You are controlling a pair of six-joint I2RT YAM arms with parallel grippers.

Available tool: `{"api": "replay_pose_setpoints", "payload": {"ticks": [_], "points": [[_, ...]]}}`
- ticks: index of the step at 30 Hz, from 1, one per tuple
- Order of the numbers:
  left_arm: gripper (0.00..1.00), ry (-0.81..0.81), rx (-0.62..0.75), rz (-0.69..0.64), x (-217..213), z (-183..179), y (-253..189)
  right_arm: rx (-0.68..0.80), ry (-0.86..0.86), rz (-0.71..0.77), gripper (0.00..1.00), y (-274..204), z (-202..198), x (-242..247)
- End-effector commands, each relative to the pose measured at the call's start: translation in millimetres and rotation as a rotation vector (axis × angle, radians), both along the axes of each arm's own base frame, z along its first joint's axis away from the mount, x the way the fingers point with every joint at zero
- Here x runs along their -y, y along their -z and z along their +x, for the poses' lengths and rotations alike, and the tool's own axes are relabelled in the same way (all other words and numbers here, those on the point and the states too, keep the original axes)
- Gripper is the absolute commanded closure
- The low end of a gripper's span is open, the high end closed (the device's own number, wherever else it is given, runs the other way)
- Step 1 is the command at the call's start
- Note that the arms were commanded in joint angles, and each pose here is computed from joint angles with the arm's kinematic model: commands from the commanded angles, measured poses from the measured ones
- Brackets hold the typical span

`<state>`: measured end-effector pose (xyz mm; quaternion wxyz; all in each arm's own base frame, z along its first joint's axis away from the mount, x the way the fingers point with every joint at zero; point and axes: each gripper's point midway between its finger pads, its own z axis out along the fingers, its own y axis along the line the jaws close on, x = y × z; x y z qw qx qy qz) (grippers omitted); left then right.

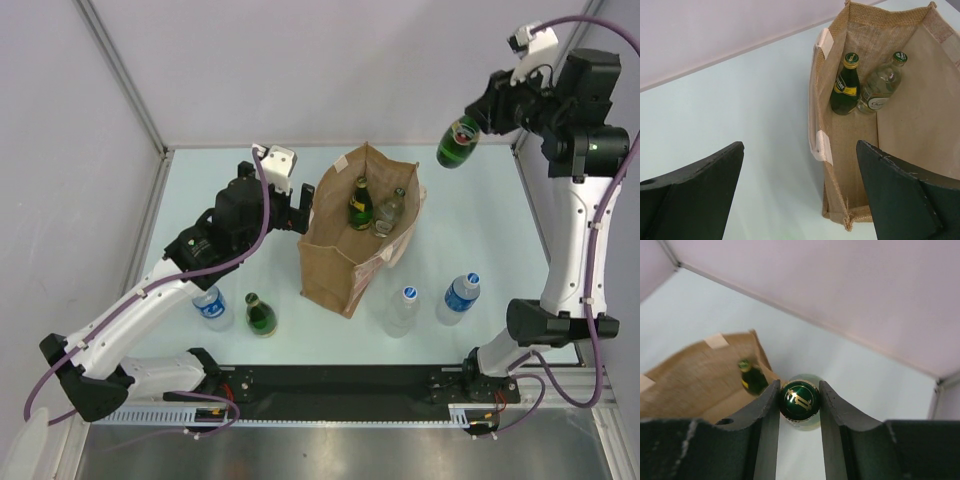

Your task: Place the beverage into the canvas bag

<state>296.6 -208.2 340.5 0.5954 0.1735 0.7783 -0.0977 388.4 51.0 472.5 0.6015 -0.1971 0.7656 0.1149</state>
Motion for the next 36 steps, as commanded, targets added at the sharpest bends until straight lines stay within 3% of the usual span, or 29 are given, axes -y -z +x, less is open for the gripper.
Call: {"api": "replay_pose_setpoints", "payload": {"ticks": [1, 5, 16, 27, 36], "points": [[0.0, -0.031, 0.041, -0.04, -8.9, -0.7, -20.4, 0.244, -0.168, 0.094, 1.0, -83.7, -11.5, -55.1], [0.0, -0.044, 0.044, -0.056, -14.1, -4.2, -21.6, 0.184, -0.291, 0.111, 1.0, -65.4, -15.9, -100.5], [0.0, -0.069, 0.014, -0.127, -23.5, -16.0, -13.0, -0.089, -0.557, 0.033, 1.0, 61.5, -3.7, -203.9], [0.0, -0.123, -0.023, -0.168, -39.3, -26.1, -0.3, -0.096, -0.608, -0.055, 1.0, 147.4, 26.8, -259.2], [0.0, -0.142, -0.045, -0.178, -45.6, -26.8, 8.8, -0.05, -0.568, -0.108, 1.0, 190.0, 46.0, -263.9]]}}
